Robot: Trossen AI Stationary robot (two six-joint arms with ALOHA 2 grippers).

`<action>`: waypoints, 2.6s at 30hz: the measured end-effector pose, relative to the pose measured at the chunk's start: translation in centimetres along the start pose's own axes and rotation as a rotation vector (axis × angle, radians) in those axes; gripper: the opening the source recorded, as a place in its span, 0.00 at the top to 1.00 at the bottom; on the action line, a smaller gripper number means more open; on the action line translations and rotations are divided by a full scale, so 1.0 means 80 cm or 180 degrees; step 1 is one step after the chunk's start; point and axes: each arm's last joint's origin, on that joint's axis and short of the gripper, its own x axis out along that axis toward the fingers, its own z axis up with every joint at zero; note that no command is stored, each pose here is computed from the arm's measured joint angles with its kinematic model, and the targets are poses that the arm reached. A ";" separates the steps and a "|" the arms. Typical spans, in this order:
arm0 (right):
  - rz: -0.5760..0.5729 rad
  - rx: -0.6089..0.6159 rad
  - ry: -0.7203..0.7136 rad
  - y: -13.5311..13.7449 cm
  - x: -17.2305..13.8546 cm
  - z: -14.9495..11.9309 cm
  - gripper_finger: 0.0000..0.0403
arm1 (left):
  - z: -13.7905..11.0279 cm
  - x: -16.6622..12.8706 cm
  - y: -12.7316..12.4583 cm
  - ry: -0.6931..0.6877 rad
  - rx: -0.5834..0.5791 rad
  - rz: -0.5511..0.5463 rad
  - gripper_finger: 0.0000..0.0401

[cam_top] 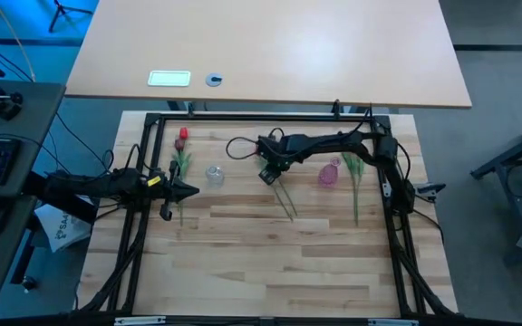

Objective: Sort flowers into vase by color
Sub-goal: Put the center dark red tulip into the purple vase

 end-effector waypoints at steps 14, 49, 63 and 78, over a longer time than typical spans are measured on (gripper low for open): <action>0.0212 -0.0211 -0.0594 -0.013 -0.099 0.014 0.99 | 0.000 0.000 0.000 -0.0001 0.0000 0.0001 1.00; 0.1285 -0.0198 -0.4851 -0.155 -0.297 -0.224 1.00 | 0.000 0.000 0.000 -0.0001 0.0000 0.0001 1.00; 0.0806 -0.0162 -0.4726 -0.177 -0.295 -0.234 1.00 | 0.000 0.000 0.000 -0.0001 0.0000 0.0001 1.00; 0.0782 -0.0167 -0.4338 -0.177 -0.280 -0.236 1.00 | 0.000 0.000 0.000 -0.0001 0.0000 -0.0001 1.00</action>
